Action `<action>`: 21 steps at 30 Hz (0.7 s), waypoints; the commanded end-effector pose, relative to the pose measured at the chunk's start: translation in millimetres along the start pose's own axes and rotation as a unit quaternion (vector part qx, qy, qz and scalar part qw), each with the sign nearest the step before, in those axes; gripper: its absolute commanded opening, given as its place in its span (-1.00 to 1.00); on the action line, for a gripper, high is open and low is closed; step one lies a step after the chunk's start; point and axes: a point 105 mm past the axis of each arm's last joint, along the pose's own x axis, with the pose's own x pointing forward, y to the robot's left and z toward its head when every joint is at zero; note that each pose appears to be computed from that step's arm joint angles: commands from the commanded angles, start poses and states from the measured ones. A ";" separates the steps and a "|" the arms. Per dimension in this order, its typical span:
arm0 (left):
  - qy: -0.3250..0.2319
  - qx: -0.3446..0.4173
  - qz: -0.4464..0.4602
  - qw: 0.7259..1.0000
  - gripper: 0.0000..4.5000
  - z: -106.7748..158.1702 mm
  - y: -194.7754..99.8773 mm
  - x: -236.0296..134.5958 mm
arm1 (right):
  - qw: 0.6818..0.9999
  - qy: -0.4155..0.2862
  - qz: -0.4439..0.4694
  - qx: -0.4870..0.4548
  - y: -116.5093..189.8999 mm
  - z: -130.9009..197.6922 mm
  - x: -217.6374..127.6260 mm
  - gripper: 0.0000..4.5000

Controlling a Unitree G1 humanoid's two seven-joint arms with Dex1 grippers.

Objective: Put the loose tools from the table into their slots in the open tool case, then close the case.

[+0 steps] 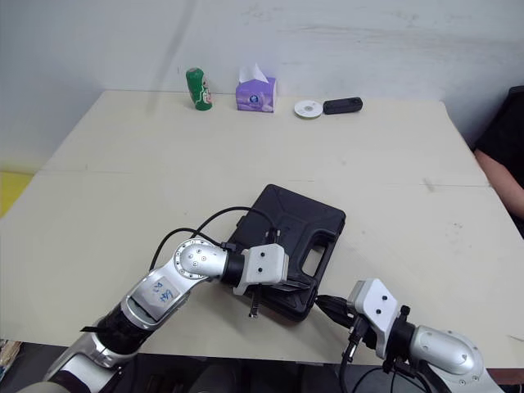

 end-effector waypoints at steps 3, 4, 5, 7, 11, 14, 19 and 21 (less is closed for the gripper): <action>0.128 -0.120 0.000 0.984 -0.98 -80.5 -16.8 -3.8 | 0.998 -0.044 0.043 -0.017 9.3 29.2 -0.4 -1.00; 0.124 -0.122 0.005 0.985 -0.98 -78.8 -15.1 -5.6 | 0.998 -0.038 0.046 -0.022 7.4 29.5 -2.6 -1.00; 0.119 -0.120 0.011 0.986 -0.98 -77.1 -12.7 -6.7 | 0.998 -0.034 0.047 -0.027 5.7 29.2 -4.0 -1.00; 0.102 -0.119 0.023 0.987 -0.98 -71.7 -7.5 -8.2 | 0.998 -0.026 0.053 -0.029 3.7 26.9 -7.0 -1.00; 0.041 -0.108 0.059 0.992 -0.98 -50.6 7.8 -13.4 | 0.998 -0.011 0.048 -0.044 -8.4 24.9 -17.3 -1.00; -0.009 -0.105 0.077 0.991 -0.98 -32.7 13.2 -22.9 | 0.998 0.003 0.048 -0.052 -16.6 21.8 -25.6 -1.00; -0.112 -0.079 0.143 0.980 -0.98 2.9 36.6 -55.7 | 0.997 0.011 0.033 -0.073 -38.4 21.5 -34.2 -1.00; -0.142 -0.050 0.189 0.970 -0.98 13.8 54.1 -74.2 | 0.995 0.015 0.018 -0.092 -53.1 22.1 -38.1 -1.00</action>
